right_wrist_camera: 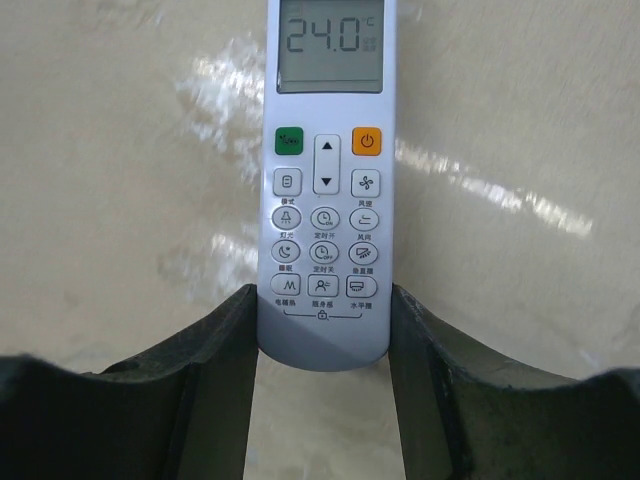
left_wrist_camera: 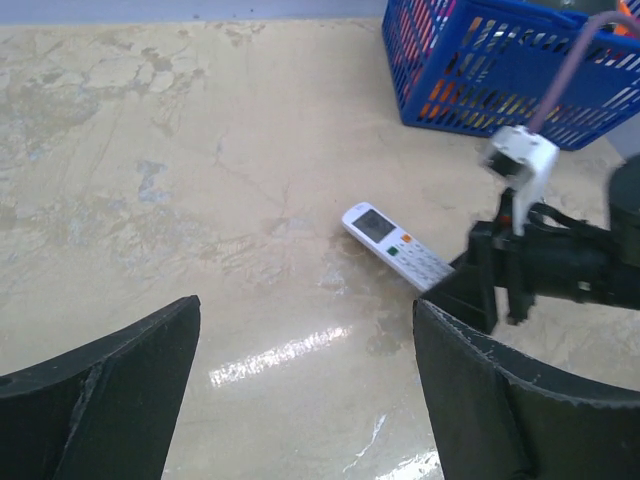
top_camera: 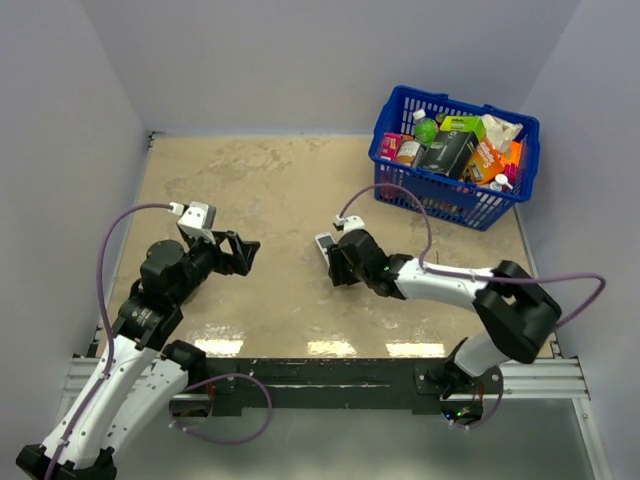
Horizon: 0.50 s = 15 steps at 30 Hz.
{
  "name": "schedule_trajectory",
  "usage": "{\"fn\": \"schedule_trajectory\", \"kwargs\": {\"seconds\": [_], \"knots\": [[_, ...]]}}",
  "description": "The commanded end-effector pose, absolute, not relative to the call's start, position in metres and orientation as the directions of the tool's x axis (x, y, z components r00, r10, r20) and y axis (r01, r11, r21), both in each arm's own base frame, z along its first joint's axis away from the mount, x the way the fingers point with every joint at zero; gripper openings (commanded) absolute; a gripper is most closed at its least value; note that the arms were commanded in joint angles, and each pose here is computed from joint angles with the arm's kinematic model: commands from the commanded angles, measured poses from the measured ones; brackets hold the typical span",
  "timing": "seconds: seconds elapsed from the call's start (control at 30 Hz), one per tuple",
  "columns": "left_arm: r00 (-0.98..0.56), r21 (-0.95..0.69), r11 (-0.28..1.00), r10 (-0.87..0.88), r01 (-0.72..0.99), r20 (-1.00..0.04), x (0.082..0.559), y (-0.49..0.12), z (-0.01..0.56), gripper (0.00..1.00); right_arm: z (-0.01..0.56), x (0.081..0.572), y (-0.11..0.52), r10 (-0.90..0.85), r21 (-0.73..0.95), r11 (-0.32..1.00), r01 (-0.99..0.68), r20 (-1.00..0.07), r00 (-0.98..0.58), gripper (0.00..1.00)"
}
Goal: Unload the batteries from the remote control
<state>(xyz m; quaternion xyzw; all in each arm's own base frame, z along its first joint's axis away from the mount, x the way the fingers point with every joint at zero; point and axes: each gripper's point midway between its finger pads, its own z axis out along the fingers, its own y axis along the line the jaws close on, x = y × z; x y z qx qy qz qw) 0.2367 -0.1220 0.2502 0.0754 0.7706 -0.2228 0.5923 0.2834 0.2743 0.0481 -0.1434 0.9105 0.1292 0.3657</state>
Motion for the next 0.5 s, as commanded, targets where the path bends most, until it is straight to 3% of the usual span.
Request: {"fn": "schedule_trajectory", "kwargs": {"seconds": [0.0, 0.17, 0.47], "knots": [[-0.269, -0.257, 0.898, -0.165, 0.356, -0.949, 0.243, -0.120, 0.265, 0.90, 0.086, 0.260, 0.280, 0.005, 0.334, 0.873, -0.356, -0.736, -0.677, 0.30], [-0.368, -0.298, 0.907, -0.179, 0.299, -0.913, 0.256, -0.124, 0.267, 0.88, 0.081, 0.228, 0.267, 0.071, 0.434, 0.832, -0.345, -0.701, -0.710, 0.29], [-0.486, -0.447, 0.799, -0.228, 0.402, -0.844, 0.263, -0.170, 0.275, 0.86, 0.128, 0.216, 0.275, 0.150, 0.531, 0.727, -0.436, -0.742, -0.654, 0.29]]}}
